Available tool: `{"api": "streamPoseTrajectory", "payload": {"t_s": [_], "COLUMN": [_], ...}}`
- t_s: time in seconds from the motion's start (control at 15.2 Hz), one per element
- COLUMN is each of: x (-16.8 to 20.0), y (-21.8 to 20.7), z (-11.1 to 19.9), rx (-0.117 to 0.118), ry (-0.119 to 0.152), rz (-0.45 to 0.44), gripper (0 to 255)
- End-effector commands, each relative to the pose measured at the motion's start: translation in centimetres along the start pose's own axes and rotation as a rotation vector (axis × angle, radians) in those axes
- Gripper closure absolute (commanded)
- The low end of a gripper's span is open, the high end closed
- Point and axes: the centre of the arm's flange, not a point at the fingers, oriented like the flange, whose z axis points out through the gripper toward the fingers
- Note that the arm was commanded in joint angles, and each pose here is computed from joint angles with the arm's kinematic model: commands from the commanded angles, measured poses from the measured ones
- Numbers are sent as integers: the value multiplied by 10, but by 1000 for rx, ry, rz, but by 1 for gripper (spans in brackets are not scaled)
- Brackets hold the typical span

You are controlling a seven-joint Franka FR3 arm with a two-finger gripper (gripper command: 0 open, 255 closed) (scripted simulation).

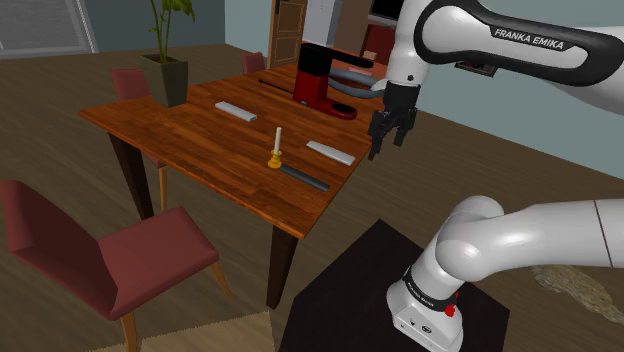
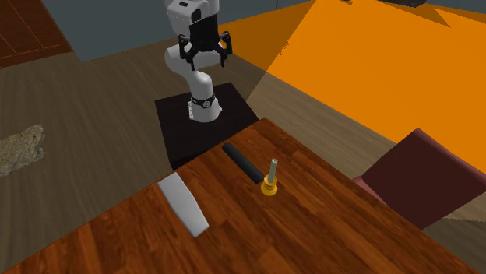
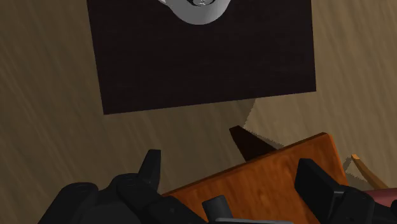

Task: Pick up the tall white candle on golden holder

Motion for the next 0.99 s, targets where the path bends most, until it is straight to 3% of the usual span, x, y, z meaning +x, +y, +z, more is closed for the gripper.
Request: {"api": "streamPoseTrajectory", "payload": {"t_s": [0.0, 0.92], "x": [0, 189], "y": [0, -60], "z": [0, 31], "rx": [0, 64], "ry": [0, -145], "rz": [0, 185], "gripper": [0, 0]}}
